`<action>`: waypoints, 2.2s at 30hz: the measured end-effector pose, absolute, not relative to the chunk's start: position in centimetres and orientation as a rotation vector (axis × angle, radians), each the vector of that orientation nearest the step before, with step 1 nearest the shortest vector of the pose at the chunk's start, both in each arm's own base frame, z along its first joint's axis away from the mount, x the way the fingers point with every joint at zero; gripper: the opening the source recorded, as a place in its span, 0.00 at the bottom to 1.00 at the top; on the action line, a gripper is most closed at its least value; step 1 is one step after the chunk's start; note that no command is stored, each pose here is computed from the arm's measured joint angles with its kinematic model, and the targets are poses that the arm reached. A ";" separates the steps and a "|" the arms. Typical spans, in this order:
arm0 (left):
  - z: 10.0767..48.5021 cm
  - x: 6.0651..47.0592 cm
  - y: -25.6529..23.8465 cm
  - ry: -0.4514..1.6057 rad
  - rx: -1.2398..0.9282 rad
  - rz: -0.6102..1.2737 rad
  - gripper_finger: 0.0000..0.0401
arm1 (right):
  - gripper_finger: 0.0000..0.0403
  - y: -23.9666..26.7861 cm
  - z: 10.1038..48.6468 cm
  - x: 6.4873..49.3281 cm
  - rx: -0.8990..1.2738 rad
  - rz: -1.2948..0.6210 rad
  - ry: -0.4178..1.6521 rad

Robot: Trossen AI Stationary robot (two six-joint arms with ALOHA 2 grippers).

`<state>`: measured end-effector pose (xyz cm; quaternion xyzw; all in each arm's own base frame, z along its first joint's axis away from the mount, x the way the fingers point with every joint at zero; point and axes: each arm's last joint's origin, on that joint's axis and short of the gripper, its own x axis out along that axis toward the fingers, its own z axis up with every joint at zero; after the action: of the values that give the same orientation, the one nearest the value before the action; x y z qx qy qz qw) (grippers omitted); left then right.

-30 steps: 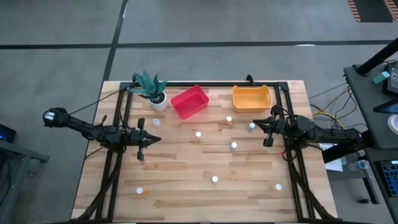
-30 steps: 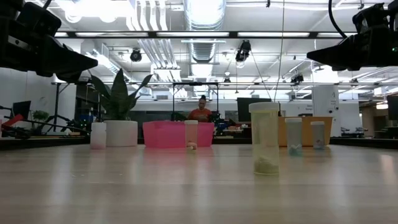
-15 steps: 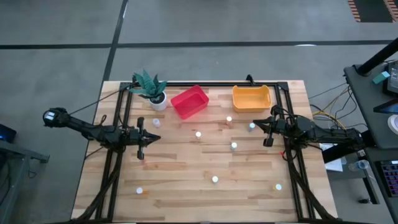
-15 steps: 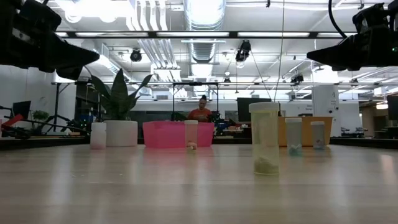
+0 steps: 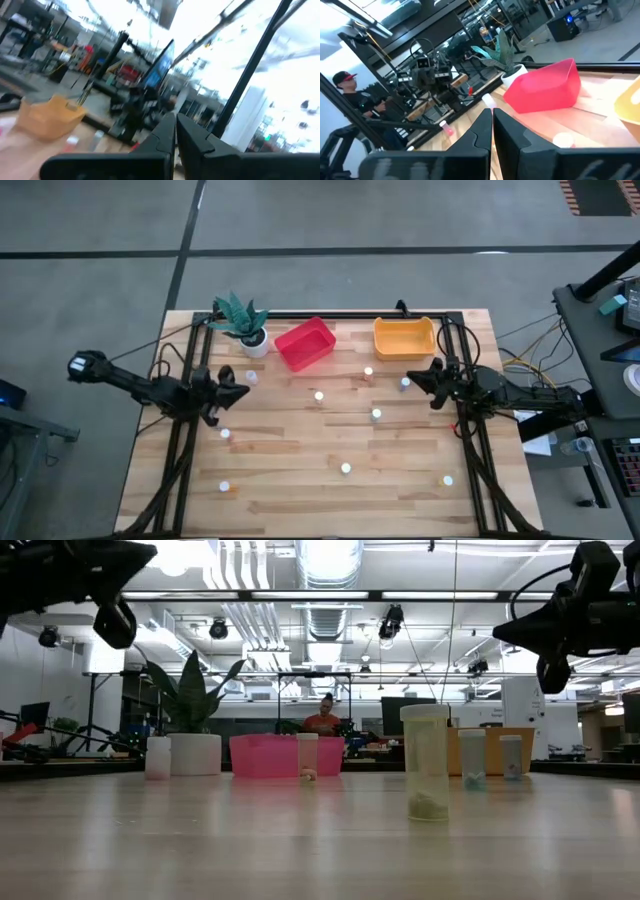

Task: Pick and place medicine bottles into bin by pill shape (circle, oval)
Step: Put the yellow capsule bottle into the yellow bin

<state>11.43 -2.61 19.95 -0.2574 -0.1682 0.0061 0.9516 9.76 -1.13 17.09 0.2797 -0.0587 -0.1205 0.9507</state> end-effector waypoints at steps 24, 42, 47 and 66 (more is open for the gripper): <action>21.7 11.0 -1.3 -0.457 -0.219 0.549 0.00 | 0.02 -1.2 20.3 10.2 0.425 -0.203 -0.370; 24.5 10.7 -1.4 -0.509 0.090 0.559 0.00 | 0.02 -1.7 27.0 19.6 -0.010 -0.281 0.094; 24.4 10.6 -1.4 -0.506 0.129 0.573 0.00 | 0.02 -1.7 26.6 22.1 -0.033 -0.231 0.249; 24.9 9.3 -0.9 -0.588 0.113 0.604 0.00 | 0.03 -1.7 23.6 29.2 -0.034 -0.085 0.510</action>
<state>9.30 -0.94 24.92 0.0546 -0.2852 0.2932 0.9109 29.17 -1.66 23.63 -0.0170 0.2523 -0.0422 0.9666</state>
